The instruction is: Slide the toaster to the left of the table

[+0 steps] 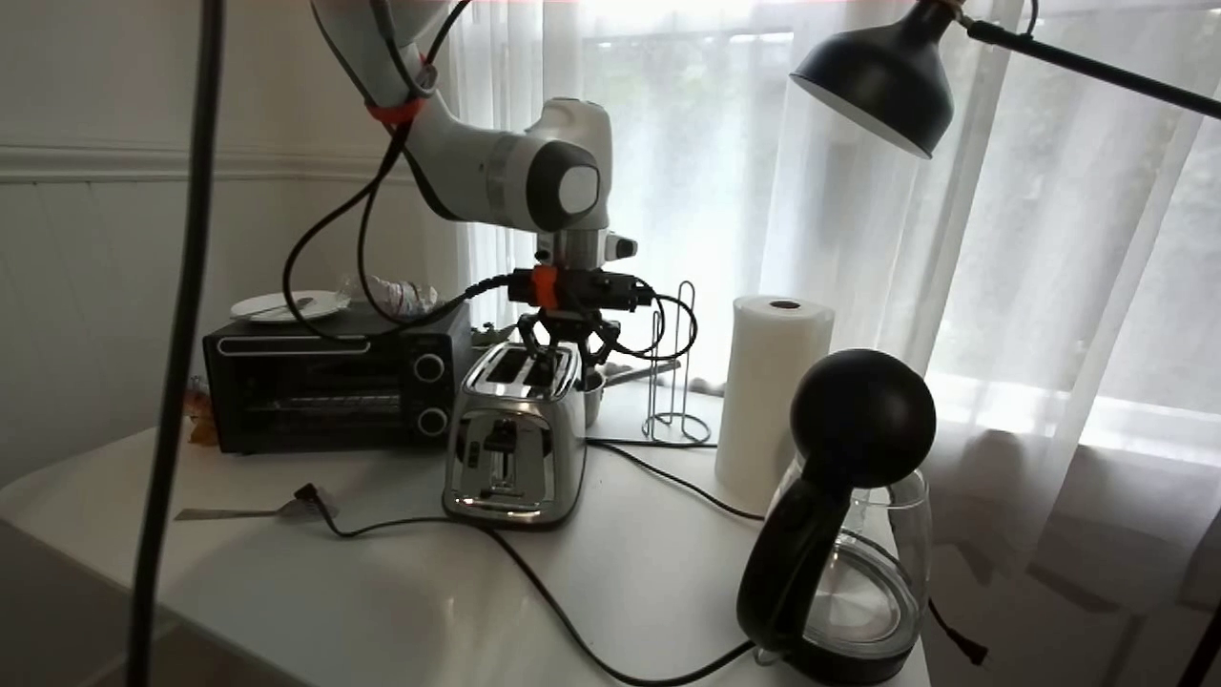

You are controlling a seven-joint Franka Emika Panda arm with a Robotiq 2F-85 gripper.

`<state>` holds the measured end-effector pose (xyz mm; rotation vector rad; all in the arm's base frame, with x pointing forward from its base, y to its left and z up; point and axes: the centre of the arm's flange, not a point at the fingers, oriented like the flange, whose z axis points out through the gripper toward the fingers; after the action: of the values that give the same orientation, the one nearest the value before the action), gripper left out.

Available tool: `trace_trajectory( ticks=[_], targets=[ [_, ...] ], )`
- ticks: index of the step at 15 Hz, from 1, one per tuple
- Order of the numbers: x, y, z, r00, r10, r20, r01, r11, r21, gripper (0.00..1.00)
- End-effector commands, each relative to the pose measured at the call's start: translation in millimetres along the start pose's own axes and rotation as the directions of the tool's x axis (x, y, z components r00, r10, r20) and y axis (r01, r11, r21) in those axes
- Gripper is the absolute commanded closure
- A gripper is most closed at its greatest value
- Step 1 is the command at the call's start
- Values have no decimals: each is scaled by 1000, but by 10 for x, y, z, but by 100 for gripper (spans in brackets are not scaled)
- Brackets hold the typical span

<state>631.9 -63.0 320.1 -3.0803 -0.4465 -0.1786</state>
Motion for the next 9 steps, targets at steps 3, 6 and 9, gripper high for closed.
trace_trajectory(
  ticks=[3,6,9],
  targets=[
    [191,-16,-282,994,102,-33,-102,995,-5,84],
    [263,-5,-277,990,137,-36,-137,991,-10,84],
    [345,-47,-269,989,140,-50,-142,990,-24,84]
  ],
)
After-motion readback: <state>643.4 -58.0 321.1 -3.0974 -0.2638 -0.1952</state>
